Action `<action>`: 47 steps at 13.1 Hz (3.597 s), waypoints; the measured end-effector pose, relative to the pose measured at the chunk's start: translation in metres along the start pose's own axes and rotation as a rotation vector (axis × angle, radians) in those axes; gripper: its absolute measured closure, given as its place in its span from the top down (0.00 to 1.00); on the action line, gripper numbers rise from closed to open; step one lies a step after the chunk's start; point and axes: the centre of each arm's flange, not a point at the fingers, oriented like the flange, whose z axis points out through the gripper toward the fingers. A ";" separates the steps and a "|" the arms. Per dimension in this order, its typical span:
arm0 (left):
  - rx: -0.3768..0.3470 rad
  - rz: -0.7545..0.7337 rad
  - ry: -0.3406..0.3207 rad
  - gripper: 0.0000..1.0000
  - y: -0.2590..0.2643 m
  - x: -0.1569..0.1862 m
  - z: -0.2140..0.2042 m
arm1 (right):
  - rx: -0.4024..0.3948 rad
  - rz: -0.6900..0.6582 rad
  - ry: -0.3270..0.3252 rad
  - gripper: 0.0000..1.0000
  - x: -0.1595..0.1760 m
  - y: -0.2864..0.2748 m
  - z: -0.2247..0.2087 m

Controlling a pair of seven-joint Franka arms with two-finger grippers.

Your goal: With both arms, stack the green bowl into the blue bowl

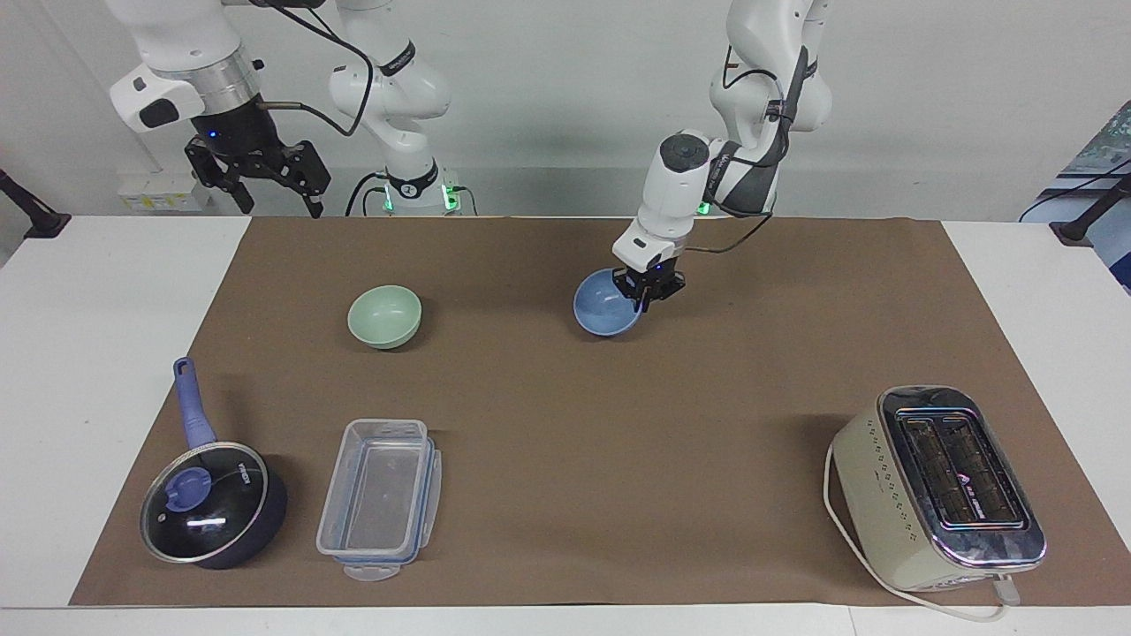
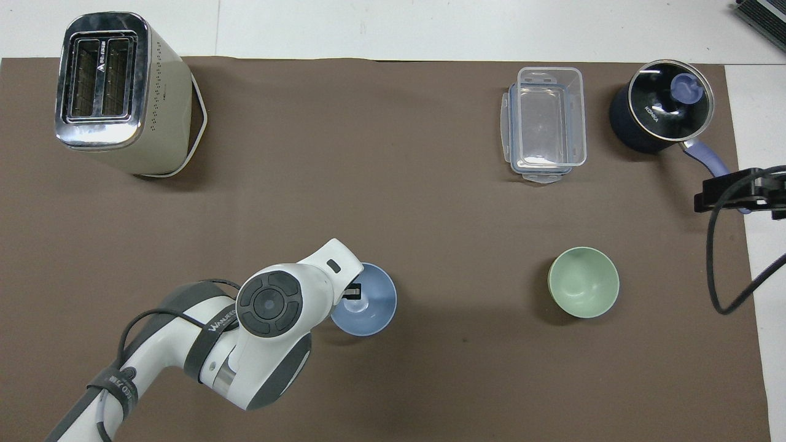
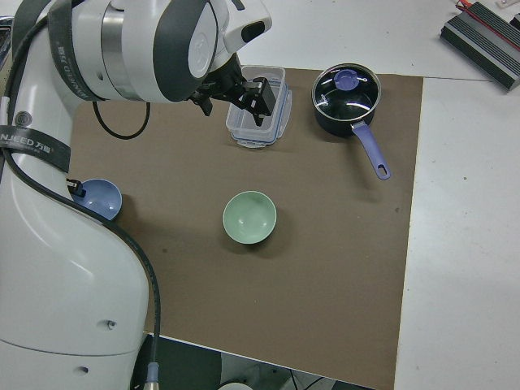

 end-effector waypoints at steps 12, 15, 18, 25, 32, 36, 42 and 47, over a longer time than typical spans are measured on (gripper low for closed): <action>0.032 -0.029 -0.041 1.00 -0.192 0.123 -0.134 | -0.002 0.000 -0.012 1.00 -0.003 0.000 0.006; 0.033 0.012 -0.064 1.00 -0.256 0.129 -0.171 | -0.006 0.001 -0.029 1.00 -0.015 0.001 0.023; 0.052 0.024 -0.078 1.00 -0.272 0.130 -0.222 | -0.008 0.002 -0.032 1.00 -0.024 0.002 0.052; 0.068 0.020 -0.093 1.00 -0.276 0.125 -0.275 | -0.010 0.000 -0.034 1.00 -0.043 0.006 0.203; 0.067 0.016 -0.097 1.00 -0.278 0.125 -0.275 | -0.007 0.007 -0.032 1.00 -0.062 0.023 0.321; 0.067 0.016 -0.098 1.00 -0.278 0.124 -0.275 | -0.005 -0.017 -0.033 1.00 -0.066 0.026 0.347; 0.067 0.016 -0.098 1.00 -0.278 0.124 -0.275 | -0.005 -0.031 -0.046 1.00 -0.069 0.031 0.354; 0.067 0.016 -0.099 1.00 -0.278 0.124 -0.275 | -0.004 -0.047 -0.047 0.87 -0.069 0.036 0.354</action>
